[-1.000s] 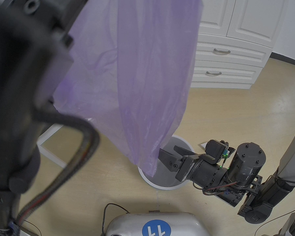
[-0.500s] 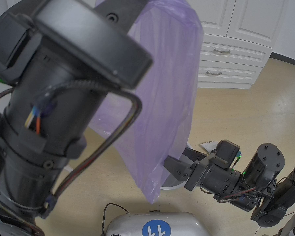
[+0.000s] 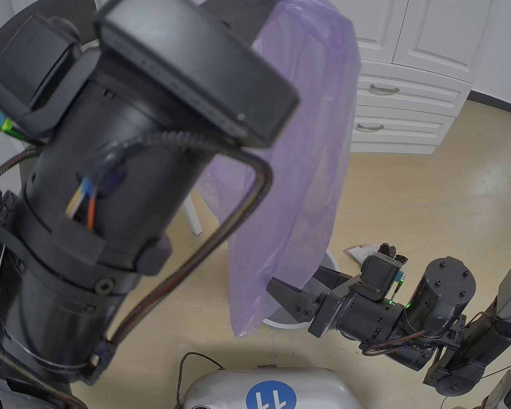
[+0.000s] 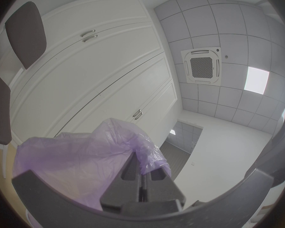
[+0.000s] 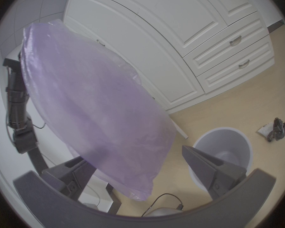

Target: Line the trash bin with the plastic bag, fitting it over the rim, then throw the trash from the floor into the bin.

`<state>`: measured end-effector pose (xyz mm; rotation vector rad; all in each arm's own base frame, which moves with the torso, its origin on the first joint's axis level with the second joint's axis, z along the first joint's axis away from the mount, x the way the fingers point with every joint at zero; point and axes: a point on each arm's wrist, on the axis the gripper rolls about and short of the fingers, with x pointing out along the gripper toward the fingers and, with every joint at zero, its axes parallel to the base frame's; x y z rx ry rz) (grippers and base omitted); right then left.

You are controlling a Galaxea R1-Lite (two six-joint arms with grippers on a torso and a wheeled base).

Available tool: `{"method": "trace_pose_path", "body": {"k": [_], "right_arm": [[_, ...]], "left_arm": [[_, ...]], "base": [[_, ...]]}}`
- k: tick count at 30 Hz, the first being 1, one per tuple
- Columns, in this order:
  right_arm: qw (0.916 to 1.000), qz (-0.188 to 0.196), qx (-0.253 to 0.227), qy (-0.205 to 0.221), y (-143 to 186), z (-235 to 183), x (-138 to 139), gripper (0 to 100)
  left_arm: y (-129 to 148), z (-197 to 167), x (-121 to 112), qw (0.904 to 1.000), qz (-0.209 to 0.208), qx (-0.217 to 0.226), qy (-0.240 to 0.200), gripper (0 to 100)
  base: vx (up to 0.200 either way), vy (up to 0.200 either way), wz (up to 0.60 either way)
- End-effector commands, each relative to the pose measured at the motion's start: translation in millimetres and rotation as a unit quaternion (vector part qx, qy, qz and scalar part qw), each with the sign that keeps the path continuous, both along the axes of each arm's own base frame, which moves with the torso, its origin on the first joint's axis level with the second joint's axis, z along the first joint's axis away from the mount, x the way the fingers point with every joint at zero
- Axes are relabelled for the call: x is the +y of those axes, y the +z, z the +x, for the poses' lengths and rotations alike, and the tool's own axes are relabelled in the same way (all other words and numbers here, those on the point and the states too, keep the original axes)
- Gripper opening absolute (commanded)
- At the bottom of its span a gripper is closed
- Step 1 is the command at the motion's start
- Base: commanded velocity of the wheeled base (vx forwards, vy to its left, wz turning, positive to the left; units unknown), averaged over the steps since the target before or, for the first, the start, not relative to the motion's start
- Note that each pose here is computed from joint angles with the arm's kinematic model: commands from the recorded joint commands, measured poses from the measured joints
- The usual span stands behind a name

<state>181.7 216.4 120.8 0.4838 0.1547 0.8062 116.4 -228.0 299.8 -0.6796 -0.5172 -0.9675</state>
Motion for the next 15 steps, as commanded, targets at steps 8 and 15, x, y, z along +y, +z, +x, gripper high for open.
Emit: {"method": "trace_pose_path", "body": {"k": [8,15], "right_arm": [[0.9969,0.011,0.006,-0.078,-18.5,29.7,28.8,100],[0.9905,0.038,-0.006,-0.132,-11.0,46.3,32.9,100]], "left_arm": [[7.1,-25.9,3.1,0.9994,-0.008,-0.011,-0.032,0],[6.4,-25.7,1.6,0.9994,-0.007,-0.011,-0.033,0]], "base": [[0.000,0.000,0.00],[0.000,0.000,0.00]]}}
